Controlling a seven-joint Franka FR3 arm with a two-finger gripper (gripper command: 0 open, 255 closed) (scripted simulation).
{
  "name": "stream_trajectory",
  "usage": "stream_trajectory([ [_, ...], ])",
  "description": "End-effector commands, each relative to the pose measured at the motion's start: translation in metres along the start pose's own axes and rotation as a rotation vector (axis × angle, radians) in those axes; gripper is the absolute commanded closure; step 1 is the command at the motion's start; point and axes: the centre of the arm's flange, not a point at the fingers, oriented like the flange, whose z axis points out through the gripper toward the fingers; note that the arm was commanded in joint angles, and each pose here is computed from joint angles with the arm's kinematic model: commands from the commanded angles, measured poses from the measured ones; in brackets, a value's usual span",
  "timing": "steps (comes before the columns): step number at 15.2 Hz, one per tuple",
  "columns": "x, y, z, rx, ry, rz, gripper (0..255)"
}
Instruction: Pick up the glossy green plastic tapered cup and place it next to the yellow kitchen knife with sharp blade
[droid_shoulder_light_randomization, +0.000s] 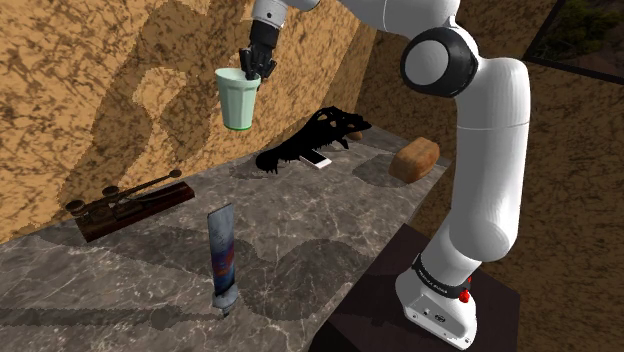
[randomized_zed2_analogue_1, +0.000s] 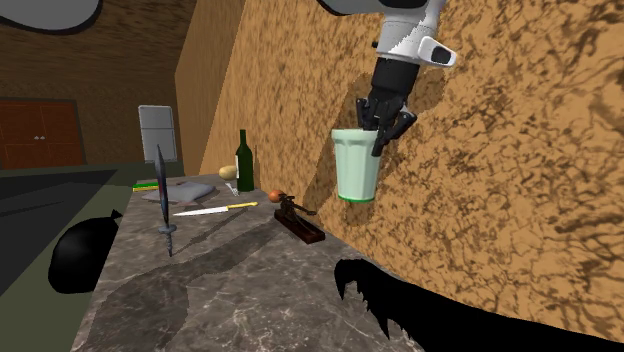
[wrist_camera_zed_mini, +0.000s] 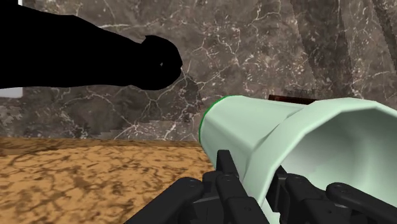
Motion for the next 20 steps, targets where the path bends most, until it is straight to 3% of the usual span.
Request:
stream_trajectory([
  [1, -0.001, -0.004, -0.011, 0.000, 0.000, 0.000, 255],
  [7, -0.002, -0.012, -0.038, 0.000, 0.000, 0.000, 255],
  [20, -0.071, -0.162, 0.009, 0.000, 0.000, 0.000, 255],
])
